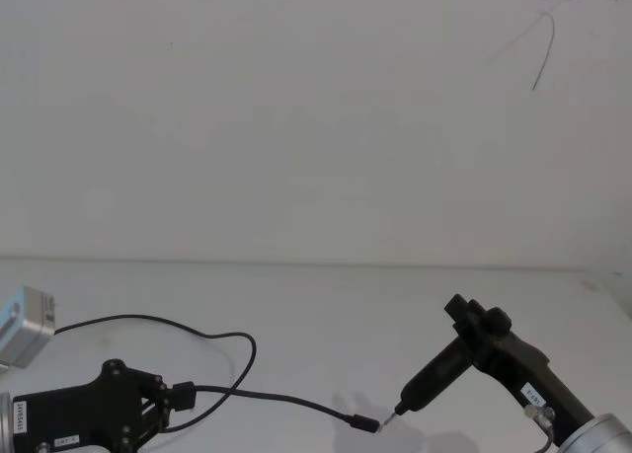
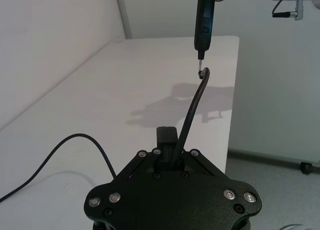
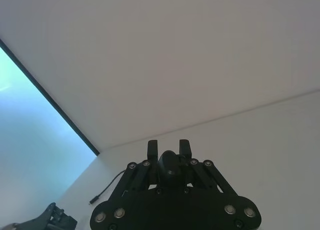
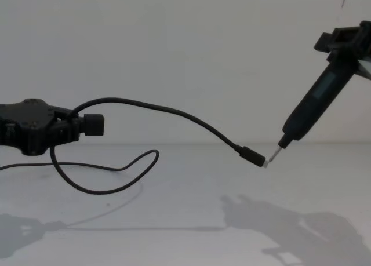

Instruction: Pick up the data cable with the one hand.

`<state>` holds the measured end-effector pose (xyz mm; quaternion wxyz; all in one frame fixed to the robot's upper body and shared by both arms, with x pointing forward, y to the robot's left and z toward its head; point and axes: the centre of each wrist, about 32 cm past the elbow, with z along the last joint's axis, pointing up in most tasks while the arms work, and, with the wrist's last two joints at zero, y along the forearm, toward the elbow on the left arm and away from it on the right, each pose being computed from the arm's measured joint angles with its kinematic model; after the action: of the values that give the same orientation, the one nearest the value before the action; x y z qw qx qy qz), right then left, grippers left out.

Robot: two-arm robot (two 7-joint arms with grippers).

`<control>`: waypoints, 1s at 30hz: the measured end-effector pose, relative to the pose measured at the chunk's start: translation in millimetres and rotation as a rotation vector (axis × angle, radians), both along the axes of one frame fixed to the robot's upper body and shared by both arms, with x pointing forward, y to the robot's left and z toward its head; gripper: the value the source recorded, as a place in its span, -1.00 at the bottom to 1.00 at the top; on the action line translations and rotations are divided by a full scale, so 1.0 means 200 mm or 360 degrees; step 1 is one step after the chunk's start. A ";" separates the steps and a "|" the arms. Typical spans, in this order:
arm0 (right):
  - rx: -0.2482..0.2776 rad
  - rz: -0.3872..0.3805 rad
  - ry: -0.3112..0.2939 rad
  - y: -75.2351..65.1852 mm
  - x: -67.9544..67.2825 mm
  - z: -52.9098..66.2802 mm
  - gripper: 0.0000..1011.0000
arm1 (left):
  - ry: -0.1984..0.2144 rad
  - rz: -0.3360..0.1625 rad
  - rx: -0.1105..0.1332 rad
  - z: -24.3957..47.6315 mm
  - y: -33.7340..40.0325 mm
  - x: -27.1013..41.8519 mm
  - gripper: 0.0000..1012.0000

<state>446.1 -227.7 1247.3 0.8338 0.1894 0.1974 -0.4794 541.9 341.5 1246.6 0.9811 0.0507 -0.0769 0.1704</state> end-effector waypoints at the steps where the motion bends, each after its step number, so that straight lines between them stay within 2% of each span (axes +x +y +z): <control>1: 0.0012 0.0001 0.0007 0.00 0.00 0.00 -0.50 | 0.0000 0.0000 0.0000 0.000 0.000 0.000 -1.00; 16: 0.0117 0.0059 0.0057 -0.01 0.01 -0.01 -0.50 | 0.0000 0.0000 0.0000 0.000 0.000 0.000 -1.00; 30: 0.0140 0.0091 0.0062 -0.03 0.02 -0.01 -0.50 | 0.0000 0.0000 0.0000 0.000 0.000 0.000 -1.00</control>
<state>449.5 -232.9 1244.5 0.8341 0.2108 0.2398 -0.4499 541.9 341.5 1246.6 0.9811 0.0507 -0.0770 0.1704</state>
